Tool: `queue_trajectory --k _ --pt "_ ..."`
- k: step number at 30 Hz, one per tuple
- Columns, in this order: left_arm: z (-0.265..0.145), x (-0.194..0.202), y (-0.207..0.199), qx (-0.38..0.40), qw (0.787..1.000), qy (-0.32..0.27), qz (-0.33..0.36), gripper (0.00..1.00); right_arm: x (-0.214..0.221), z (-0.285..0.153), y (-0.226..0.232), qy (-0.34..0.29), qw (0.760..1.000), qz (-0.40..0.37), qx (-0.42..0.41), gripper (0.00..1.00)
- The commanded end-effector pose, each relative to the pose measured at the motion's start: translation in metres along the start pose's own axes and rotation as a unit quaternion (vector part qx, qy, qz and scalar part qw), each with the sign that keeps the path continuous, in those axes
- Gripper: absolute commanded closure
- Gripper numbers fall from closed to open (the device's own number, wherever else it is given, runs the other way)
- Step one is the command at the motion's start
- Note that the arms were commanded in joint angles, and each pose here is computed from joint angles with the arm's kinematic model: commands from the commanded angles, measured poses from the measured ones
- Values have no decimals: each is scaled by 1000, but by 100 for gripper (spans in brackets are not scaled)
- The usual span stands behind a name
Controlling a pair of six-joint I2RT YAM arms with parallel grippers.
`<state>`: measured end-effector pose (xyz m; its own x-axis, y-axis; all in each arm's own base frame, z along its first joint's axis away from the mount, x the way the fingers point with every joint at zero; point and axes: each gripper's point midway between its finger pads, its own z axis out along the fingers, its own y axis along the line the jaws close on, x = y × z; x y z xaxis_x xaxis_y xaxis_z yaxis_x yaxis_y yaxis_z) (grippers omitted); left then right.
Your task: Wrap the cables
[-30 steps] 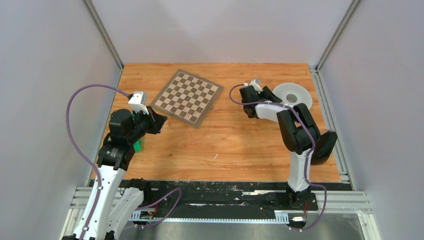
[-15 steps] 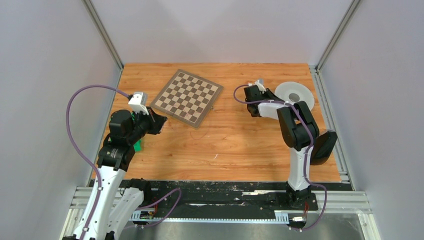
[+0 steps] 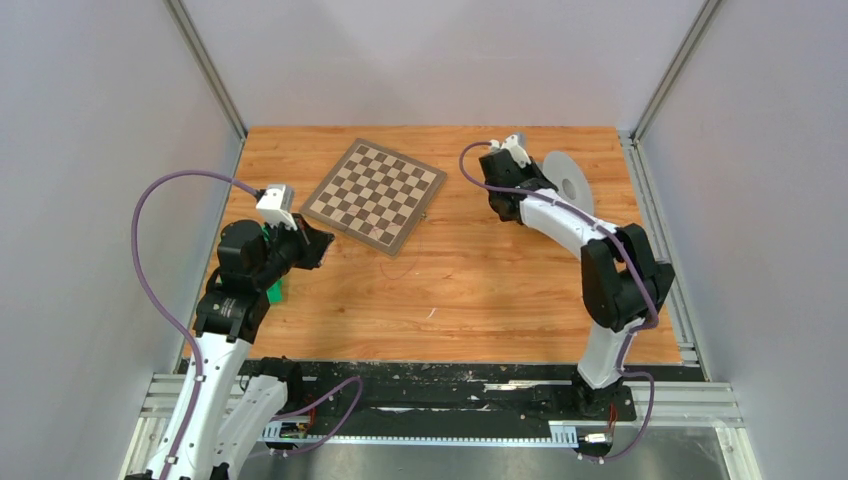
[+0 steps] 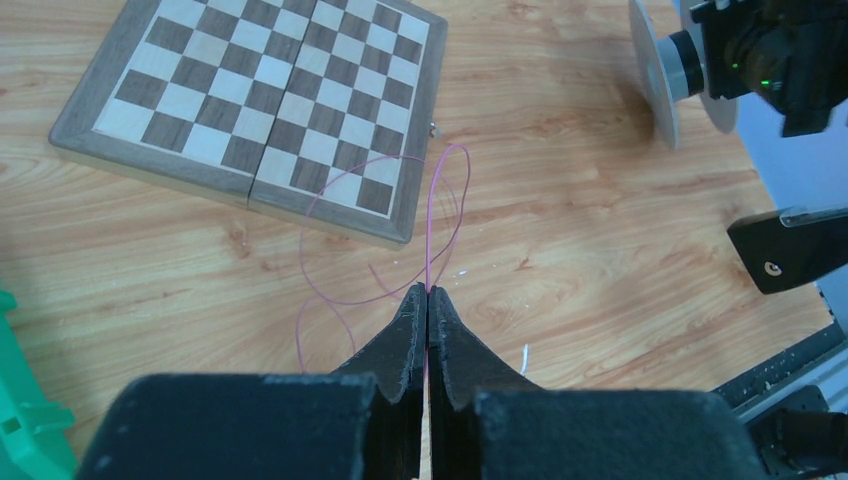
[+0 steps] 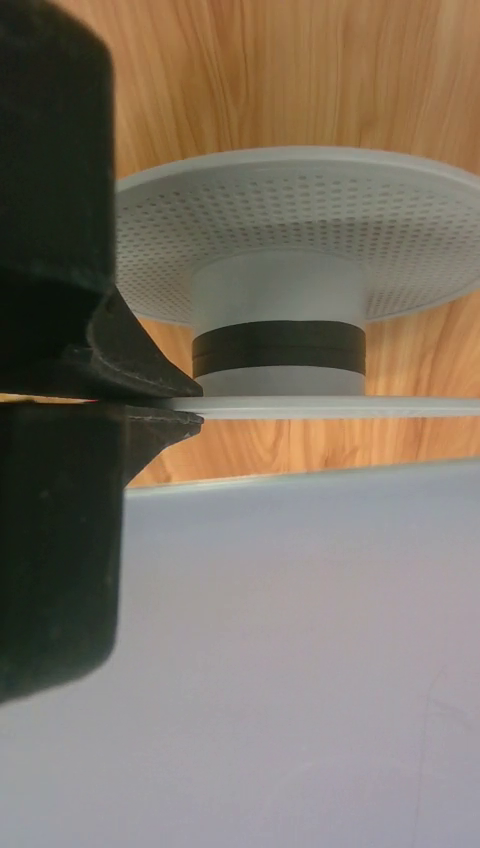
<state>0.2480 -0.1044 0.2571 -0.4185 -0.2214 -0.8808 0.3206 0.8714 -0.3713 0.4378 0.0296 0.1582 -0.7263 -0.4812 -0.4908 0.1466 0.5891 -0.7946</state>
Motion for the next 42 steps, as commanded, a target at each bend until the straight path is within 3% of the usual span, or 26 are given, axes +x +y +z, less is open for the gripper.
queue_trajectory --k 1,8,13,16,21,26,31,33,42 --pt "-1 -10 -6 12 1000 -22 3 98 -18 -56 -10 -6 981 149 -123 100" --pt "0 -9 -3 4 1000 -19 4 98 -24 -134 3 -20 893 293 -341 100" --pt "-3 -10 4 -15 1000 -24 7 96 -12 -177 28 18 836 345 -426 100" --pt "-4 -11 5 -21 999 -28 9 96 -9 -199 43 36 814 374 -443 100" --pt "-4 -11 6 -21 999 -28 9 95 -8 -221 64 59 797 420 -430 100" --pt "-4 -10 5 -19 999 -25 9 95 -4 -216 74 79 797 433 -413 100" --pt "-3 -9 4 -15 1000 -23 7 95 -11 -218 70 74 792 442 -415 74" --pt "-4 -10 3 -15 1000 -24 9 95 -15 -220 68 68 790 442 -420 68" --pt "-3 -9 4 -16 1000 -23 8 94 -30 -223 78 41 797 406 -445 68"
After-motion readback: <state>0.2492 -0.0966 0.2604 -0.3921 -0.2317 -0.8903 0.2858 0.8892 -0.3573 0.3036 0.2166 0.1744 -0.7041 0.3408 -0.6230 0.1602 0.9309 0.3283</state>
